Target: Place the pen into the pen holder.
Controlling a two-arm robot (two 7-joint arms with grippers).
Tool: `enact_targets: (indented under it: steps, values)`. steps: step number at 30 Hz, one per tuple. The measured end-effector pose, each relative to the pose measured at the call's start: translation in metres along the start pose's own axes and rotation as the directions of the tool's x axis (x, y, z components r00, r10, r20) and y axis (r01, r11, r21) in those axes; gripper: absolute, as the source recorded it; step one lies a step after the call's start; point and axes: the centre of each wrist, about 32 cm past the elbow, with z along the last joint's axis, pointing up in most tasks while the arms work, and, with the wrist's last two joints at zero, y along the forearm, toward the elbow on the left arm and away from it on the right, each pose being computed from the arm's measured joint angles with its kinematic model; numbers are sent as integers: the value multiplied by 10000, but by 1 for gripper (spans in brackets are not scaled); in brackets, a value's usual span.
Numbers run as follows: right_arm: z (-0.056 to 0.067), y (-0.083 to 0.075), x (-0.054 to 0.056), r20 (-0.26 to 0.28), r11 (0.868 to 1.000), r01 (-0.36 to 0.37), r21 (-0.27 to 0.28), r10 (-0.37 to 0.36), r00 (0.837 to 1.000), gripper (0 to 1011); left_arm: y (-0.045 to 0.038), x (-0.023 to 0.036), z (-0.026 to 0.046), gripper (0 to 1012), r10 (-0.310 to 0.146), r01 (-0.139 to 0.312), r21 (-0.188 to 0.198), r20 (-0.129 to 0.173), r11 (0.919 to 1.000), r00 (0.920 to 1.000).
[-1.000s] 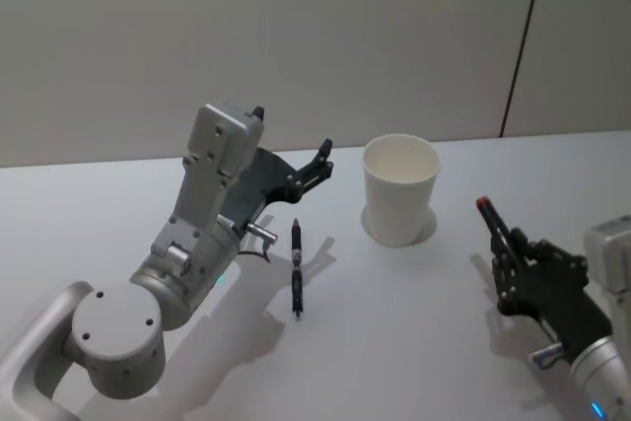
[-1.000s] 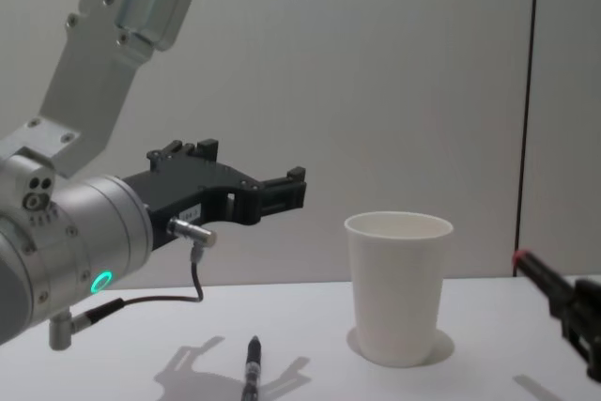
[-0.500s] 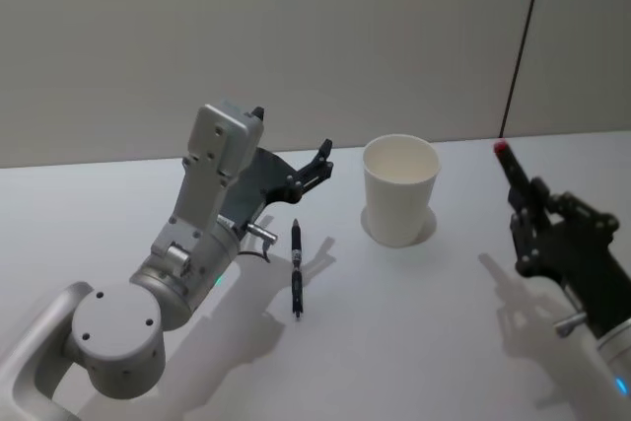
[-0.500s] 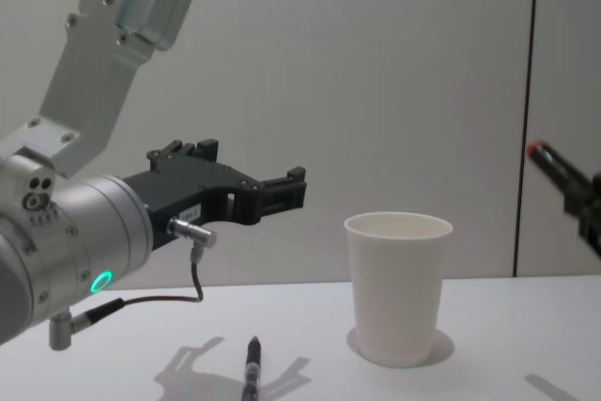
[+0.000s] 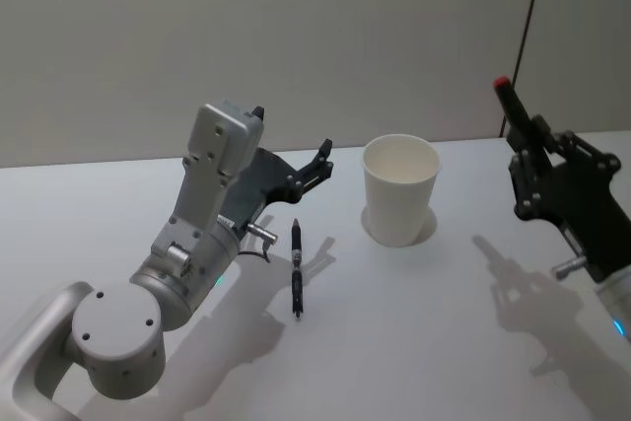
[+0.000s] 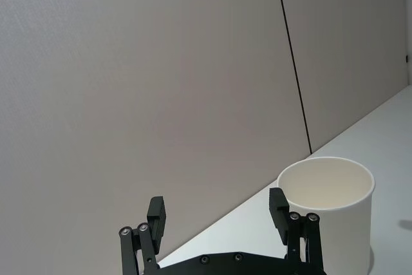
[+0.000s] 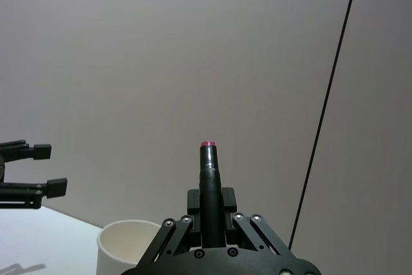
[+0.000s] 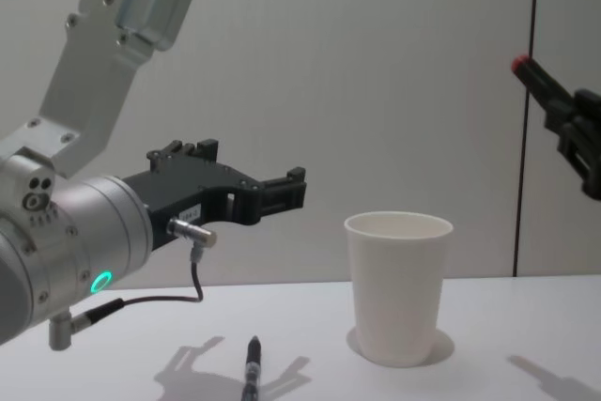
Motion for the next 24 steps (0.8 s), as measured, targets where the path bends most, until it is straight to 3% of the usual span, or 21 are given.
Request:
enact_targets:
  steps: [24]
  values:
    - [-244,613,127,165,9909,-931,977,919,9956,181,0,0,0,1001,0,0,0,0,10000,10000]
